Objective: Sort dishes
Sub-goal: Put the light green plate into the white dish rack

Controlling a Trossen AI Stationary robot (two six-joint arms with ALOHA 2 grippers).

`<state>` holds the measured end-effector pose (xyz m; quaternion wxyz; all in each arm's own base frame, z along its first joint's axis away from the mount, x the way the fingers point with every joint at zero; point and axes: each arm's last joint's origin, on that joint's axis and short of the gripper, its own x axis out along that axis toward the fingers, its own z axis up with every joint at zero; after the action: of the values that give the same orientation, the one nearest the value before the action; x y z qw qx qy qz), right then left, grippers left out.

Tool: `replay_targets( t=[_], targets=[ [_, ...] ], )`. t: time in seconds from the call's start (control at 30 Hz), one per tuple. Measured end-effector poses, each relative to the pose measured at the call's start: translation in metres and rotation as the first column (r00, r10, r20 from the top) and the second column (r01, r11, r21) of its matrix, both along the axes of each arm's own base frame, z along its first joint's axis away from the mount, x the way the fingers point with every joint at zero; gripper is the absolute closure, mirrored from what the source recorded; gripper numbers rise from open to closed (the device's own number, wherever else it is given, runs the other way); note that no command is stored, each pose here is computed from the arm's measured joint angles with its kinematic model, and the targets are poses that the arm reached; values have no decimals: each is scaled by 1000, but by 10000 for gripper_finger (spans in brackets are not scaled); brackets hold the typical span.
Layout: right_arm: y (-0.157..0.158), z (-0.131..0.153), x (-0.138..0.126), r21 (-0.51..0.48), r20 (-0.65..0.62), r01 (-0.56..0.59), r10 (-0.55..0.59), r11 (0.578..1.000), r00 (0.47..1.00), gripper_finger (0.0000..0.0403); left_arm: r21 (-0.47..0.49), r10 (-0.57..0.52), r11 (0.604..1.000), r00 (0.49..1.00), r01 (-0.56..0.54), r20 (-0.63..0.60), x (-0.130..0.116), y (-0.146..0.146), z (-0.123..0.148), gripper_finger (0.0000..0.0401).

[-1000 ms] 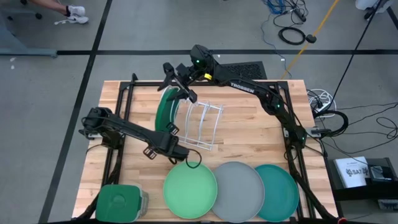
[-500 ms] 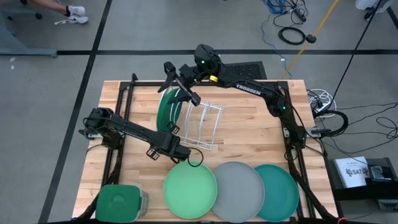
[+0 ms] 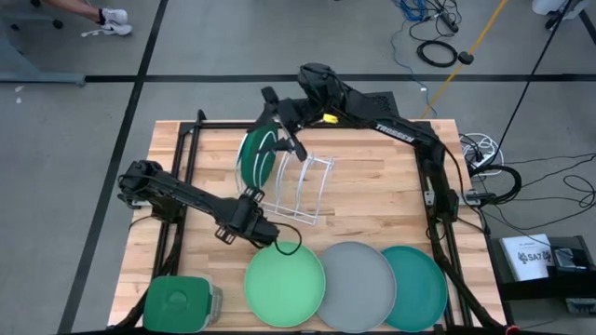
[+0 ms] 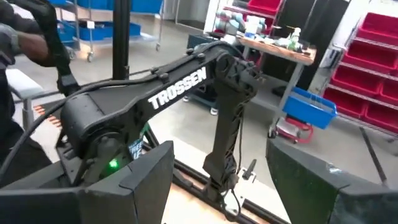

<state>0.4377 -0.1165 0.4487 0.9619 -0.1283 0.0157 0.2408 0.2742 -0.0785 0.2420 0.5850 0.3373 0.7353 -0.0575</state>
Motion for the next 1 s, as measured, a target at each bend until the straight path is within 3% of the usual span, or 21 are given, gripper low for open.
replay_targets(
  t=[0.4,0.53,0.67,0.8,1.0],
  targets=[
    [46,13,-20,-109,-112,98,-111,989,988,154,9,-42,999,999,41,33,-6,-25,33,221],
    [66,6,-26,-159,-229,128,-162,979,960,154,-18,-41,999,991,44,129,-12,-33,55,221],
    [90,-2,-34,-196,-360,138,-202,971,911,154,-10,-44,999,951,50,306,-34,-37,87,221],
    [118,-13,-35,-191,-472,147,-222,971,853,154,-89,-1,994,832,60,555,-66,-33,125,221],
    [168,-35,-24,-209,-555,117,-216,971,803,154,-285,143,939,534,193,833,-119,-22,174,221]
  ],
)
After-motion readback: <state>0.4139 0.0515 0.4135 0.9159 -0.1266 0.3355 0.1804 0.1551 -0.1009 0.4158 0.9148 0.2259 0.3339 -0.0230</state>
